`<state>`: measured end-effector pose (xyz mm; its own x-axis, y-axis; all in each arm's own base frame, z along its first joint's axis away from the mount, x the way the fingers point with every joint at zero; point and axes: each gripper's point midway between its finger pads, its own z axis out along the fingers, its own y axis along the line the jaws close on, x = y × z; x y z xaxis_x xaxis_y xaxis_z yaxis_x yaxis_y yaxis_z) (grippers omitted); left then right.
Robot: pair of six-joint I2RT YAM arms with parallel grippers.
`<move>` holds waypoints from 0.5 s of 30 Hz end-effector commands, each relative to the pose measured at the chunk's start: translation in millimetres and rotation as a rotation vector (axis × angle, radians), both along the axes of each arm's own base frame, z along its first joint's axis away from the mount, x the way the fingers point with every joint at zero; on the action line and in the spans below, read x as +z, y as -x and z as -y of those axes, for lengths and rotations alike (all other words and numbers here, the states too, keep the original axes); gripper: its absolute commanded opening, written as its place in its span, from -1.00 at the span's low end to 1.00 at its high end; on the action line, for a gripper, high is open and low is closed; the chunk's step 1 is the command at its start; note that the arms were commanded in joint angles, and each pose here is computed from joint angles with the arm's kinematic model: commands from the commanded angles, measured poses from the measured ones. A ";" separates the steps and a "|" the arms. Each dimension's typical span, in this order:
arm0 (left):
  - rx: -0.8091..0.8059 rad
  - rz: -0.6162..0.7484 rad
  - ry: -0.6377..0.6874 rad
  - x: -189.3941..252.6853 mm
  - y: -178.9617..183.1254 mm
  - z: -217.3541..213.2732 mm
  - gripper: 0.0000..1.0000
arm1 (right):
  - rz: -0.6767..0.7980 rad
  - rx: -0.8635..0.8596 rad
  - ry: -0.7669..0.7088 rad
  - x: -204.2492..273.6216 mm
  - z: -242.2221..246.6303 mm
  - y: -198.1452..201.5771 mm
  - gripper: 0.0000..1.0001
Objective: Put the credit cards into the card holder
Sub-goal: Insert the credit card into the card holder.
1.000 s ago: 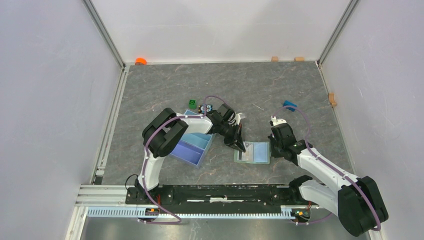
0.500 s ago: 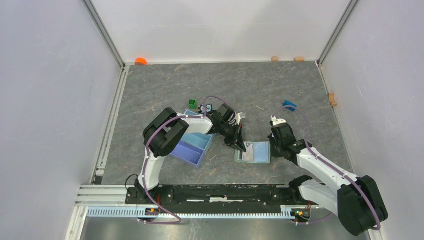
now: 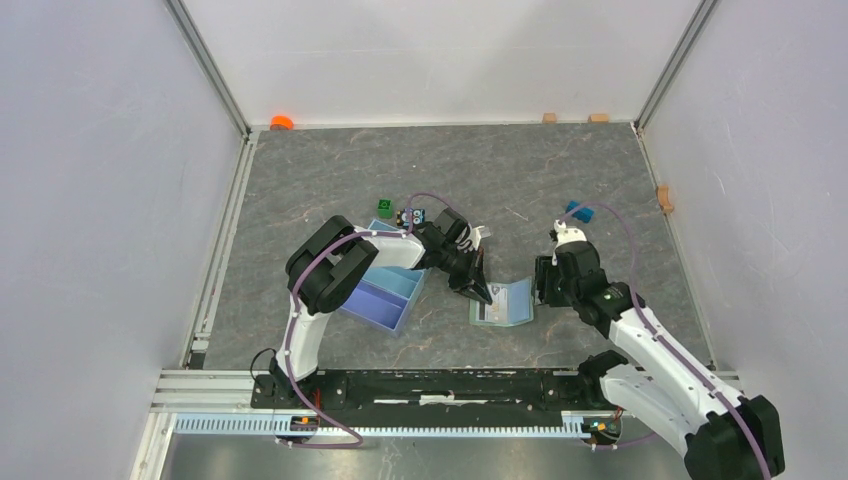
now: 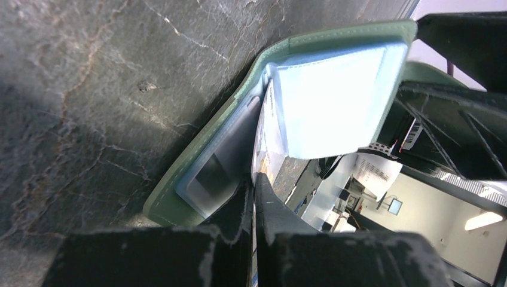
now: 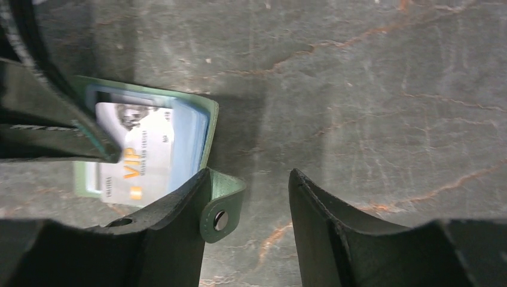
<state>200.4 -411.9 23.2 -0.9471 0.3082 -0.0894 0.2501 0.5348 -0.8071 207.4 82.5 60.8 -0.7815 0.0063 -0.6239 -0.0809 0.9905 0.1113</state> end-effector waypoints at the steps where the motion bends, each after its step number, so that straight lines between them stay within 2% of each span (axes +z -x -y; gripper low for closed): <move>1: 0.034 0.020 -0.049 -13.6 -3.8 -5.2 -0.96 | 0.009 0.054 -0.169 10.9 -30.9 1.1 0.11; 8: 0.030 0.017 -0.054 -16.6 -2.0 -7.0 -0.95 | -0.017 0.087 -0.263 -5.8 -45.0 11.9 0.09; 15: 0.028 0.020 -0.054 -15.9 -1.1 -8.0 -0.96 | 0.013 0.061 -0.321 6.1 -50.0 9.0 -0.01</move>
<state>200.3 -411.5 22.5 -0.9470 0.3078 -0.0919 0.2515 0.5323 -0.8084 199.0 125.5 58.0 -0.7860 0.1189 -0.6067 -0.1430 0.9198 0.3654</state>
